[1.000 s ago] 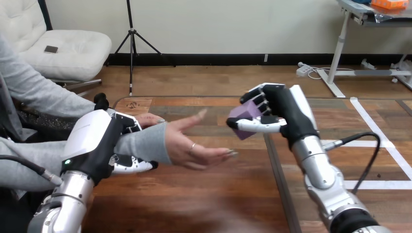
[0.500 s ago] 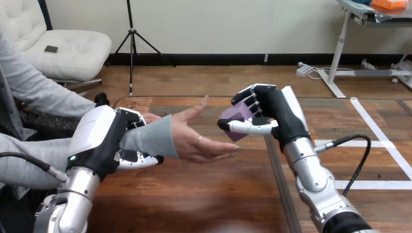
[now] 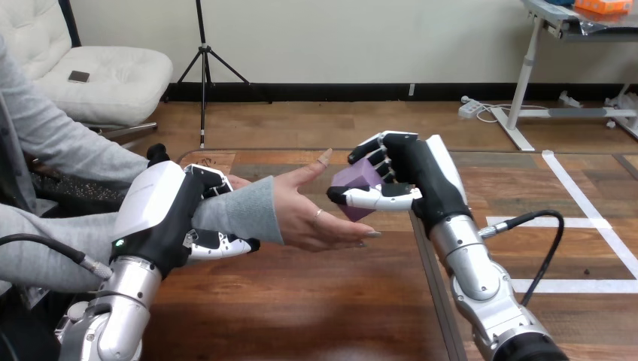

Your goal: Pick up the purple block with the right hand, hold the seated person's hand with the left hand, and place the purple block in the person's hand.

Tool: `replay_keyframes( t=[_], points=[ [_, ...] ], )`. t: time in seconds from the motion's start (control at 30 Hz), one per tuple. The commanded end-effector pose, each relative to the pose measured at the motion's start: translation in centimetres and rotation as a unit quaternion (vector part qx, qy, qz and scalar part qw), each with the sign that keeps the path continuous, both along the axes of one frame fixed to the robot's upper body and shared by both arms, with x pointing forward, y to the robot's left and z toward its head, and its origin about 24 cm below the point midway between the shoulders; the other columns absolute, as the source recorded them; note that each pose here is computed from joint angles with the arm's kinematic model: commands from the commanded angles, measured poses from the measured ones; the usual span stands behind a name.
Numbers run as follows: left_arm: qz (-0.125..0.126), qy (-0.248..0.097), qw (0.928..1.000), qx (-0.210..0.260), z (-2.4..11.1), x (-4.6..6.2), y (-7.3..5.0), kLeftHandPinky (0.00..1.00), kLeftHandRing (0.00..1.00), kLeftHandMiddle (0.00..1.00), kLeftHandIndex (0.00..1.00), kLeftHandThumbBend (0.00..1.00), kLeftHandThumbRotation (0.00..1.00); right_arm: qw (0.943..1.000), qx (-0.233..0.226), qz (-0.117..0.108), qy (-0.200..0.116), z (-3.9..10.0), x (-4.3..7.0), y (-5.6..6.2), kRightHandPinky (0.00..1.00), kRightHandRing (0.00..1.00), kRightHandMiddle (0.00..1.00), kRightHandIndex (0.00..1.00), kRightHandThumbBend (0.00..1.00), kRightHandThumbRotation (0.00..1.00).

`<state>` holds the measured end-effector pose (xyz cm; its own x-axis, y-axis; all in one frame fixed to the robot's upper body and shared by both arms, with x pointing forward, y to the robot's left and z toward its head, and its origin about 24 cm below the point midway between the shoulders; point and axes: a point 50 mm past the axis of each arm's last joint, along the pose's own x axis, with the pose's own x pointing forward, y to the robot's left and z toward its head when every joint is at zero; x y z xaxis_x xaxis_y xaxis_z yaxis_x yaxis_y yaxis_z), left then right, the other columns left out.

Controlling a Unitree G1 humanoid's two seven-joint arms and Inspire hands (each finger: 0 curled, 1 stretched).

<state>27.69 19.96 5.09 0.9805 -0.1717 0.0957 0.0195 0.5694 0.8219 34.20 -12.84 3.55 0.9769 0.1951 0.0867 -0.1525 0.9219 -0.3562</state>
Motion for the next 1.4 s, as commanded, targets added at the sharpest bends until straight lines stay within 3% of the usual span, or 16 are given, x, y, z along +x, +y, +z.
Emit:
replay_keyframes(
  t=[0.0,1.37],
  points=[
    [-0.030,-0.088,0.9949,-0.040,3.6,2.0,-2.3,0.16,0.21,0.28,0.30,0.57,0.00,0.9981,0.029,0.009,-0.053,2.8,0.8,0.8,0.31,0.35,0.39,0.44,0.80,0.00],
    [-0.034,-0.084,0.9945,-0.053,3.4,2.1,-3.1,0.15,0.21,0.28,0.29,0.57,0.00,0.9921,0.075,0.044,-0.091,3.7,-0.7,3.4,0.32,0.37,0.42,0.43,0.80,0.00]
  ],
)
